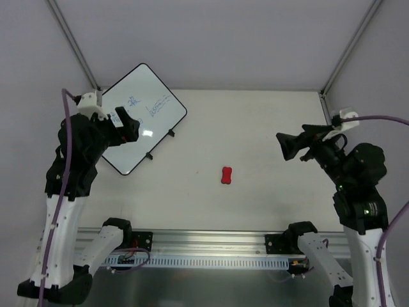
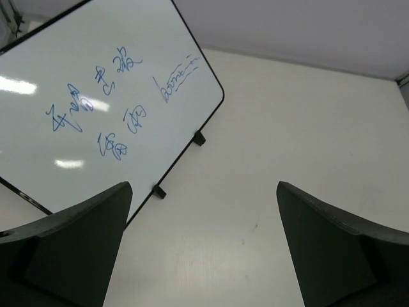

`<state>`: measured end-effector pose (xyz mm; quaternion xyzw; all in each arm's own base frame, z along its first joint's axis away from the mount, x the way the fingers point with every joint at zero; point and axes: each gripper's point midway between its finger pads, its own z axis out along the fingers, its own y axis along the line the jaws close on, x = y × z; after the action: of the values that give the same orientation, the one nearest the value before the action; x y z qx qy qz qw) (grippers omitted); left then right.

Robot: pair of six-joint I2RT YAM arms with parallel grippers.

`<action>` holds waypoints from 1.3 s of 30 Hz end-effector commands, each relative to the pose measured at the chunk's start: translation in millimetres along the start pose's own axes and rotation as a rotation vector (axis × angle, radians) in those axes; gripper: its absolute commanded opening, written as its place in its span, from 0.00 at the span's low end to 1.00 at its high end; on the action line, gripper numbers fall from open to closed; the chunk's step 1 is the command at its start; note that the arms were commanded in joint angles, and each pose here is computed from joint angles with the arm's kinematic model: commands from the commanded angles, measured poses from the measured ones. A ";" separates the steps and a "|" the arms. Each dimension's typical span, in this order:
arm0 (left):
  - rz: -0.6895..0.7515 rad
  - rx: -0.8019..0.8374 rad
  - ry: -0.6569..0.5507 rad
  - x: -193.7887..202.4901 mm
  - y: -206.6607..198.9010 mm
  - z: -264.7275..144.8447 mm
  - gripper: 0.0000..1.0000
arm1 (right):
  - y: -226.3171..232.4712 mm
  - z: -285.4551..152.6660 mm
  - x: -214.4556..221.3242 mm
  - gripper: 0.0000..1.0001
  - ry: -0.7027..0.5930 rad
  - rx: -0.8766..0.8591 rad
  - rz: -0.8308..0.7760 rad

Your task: Erase the whiteboard

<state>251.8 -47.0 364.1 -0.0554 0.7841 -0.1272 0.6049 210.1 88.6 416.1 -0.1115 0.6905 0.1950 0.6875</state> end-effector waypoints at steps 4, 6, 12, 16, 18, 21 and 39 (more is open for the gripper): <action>-0.046 -0.119 0.102 -16.9 24.3 66.6 0.99 | 19.8 35.0 87.1 0.99 0.260 -0.163 0.187; -0.046 -0.169 0.135 -22.5 49.2 91.5 0.99 | 25.6 37.7 100.7 0.99 0.300 -0.196 0.200; -0.037 -0.133 0.124 -72.9 96.4 133.4 0.99 | 46.2 45.4 140.4 0.99 0.333 -0.363 0.130; 0.023 -0.118 0.131 -86.2 137.3 150.9 0.99 | 57.7 45.6 158.7 0.99 0.400 -0.466 0.115; 0.017 -0.085 0.153 -83.7 151.7 165.9 0.99 | 60.6 51.2 160.2 0.99 0.428 -0.493 0.128; 0.037 0.003 0.163 -84.1 160.2 176.3 0.99 | 68.2 53.0 156.3 0.99 0.443 -0.553 0.132; 0.146 0.001 0.355 -5.9 216.0 234.2 0.83 | 72.4 73.5 199.7 0.99 0.596 -0.608 0.139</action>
<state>488.7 141.2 243.8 -0.0057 0.8907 -0.0807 0.4473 234.2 200.3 208.4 -0.2900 0.7961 0.3925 0.3578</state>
